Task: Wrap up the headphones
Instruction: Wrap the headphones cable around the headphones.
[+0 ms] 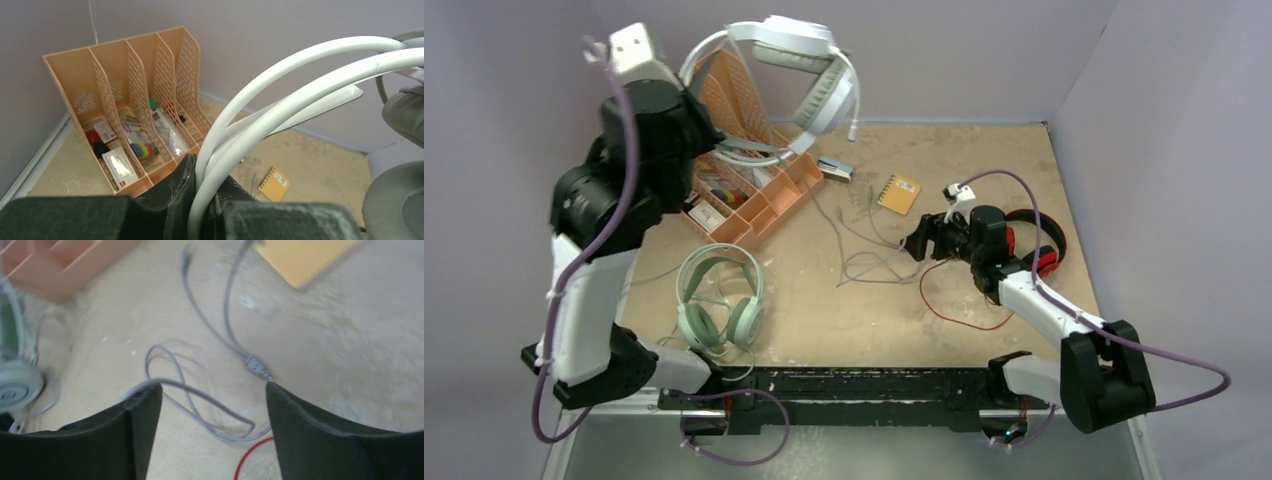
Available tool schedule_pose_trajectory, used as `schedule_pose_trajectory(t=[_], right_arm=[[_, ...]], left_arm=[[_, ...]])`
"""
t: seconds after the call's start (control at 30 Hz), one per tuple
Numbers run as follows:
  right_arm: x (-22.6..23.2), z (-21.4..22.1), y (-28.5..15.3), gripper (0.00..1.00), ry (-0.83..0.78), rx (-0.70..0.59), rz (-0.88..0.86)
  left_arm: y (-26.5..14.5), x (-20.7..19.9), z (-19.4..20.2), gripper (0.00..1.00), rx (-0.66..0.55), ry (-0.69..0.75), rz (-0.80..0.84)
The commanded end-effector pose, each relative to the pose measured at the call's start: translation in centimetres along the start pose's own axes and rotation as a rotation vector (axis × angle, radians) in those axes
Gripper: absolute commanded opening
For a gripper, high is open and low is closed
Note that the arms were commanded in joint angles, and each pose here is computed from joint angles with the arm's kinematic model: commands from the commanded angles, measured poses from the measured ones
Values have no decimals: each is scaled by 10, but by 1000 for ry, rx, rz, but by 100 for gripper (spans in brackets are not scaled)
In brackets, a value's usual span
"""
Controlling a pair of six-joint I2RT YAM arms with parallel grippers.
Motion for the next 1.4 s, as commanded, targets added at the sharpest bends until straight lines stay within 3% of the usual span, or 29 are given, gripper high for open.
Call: schedule_pose_trajectory(t=[0.0, 0.13, 0.27, 0.37, 0.43, 0.9, 1.37], right_arm=[[67, -52, -21, 85, -314, -167, -332], [109, -80, -28, 93, -432, -263, -548], [120, -90, -17, 99, -443, -270, -609], [102, -88, -9, 99, -338, -264, -431], [96, -70, -13, 99, -294, -241, -403], [171, -94, -16, 99, -437, -366, -867], [200, -117, 21, 94, -345, -657, -852]], left_arm=[[16, -29, 8, 0, 9, -112, 72], [24, -38, 19, 0, 41, -102, 89], [26, -44, 21, 0, 56, -106, 107], [25, -44, 18, 0, 52, -103, 104], [22, -42, 13, 0, 38, -106, 100], [13, -43, 6, 0, 42, -134, 154], [5, -48, 7, 0, 79, -162, 215]])
Point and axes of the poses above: each gripper's point midway between its finger pads, its own y axis out along the fingers, its own x axis along the line the jaws close on, z = x × y, the point moved 5 cm from there along -y, back along the fingers, and after that the axes turned 8 degrees about -y, right-handed, at the moved point
